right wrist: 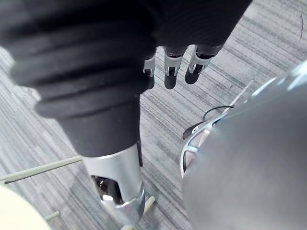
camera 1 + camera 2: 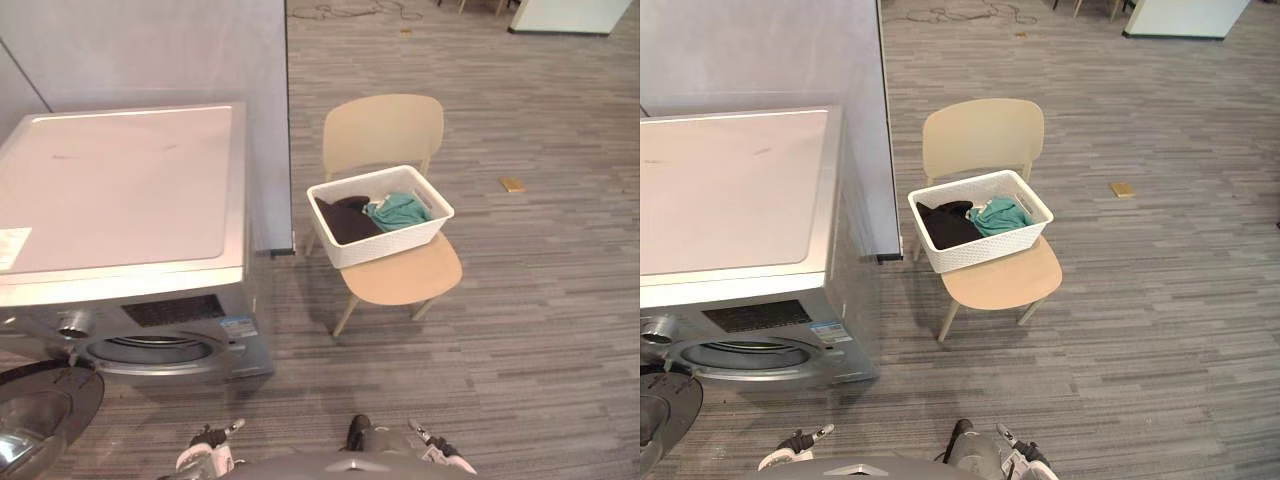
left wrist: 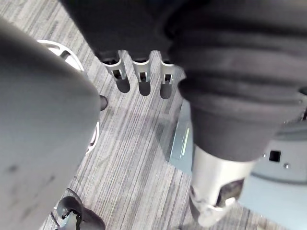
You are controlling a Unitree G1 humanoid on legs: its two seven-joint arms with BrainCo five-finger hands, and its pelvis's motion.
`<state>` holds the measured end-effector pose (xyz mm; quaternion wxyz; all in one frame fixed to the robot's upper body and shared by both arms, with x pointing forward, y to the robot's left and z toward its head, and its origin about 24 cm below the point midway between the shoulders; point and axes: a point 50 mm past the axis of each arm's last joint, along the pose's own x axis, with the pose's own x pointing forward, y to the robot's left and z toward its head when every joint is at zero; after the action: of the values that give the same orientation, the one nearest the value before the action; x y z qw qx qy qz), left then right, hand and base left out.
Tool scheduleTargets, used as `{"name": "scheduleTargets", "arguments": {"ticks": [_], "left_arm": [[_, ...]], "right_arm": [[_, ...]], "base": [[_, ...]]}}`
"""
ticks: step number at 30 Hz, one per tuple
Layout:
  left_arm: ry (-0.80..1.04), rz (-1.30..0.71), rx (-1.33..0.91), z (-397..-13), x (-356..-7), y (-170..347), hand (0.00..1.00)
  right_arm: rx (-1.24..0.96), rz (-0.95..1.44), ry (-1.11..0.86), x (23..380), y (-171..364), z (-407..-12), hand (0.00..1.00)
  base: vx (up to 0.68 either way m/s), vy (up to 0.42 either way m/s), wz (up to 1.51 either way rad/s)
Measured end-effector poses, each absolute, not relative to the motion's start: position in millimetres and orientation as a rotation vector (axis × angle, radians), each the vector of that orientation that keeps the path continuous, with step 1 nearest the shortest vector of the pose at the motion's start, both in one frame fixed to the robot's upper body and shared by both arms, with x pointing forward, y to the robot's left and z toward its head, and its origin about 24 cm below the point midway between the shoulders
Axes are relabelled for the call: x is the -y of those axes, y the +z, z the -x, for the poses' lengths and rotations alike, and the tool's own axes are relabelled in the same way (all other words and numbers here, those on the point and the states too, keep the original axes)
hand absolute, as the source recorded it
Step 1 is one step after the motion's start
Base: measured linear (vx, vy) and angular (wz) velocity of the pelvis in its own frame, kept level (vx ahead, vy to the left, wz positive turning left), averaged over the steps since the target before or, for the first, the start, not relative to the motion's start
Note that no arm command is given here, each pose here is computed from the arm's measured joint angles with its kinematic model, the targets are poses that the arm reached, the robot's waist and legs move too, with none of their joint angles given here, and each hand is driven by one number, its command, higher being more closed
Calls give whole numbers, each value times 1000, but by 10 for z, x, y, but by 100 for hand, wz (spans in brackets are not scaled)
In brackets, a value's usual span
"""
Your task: Pick up the laundry basket with both hands and put the clothes into the washing machine.
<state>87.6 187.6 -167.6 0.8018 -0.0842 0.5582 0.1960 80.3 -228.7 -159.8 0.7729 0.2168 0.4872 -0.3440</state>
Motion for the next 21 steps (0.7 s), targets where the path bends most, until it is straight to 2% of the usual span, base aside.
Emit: {"name": "scheduleTargets", "arguments": {"ticks": [6,13,17,21], "left_arm": [[474,155,-1151,-907,-2026,-1631,0],[465,200,-1077,-1055,-1919,-1578,0],[562,273,-1127,-878,-1984,-1626,0],[602,263,-1251,-503,-2051,-1698,0]], "right_arm": [[-1062,-444,-690,2218,-1601,-882,0],[-976,-354,-556,2164,-1482,-1224,0],[-907,-358,-505,2077,-1400,-1471,0],[-952,-322,-433,1899,-1455,-1388,0]], "base": [[109,-236,-65],[147,6,-72],[232,99,-49],[256,82,-38]]}}
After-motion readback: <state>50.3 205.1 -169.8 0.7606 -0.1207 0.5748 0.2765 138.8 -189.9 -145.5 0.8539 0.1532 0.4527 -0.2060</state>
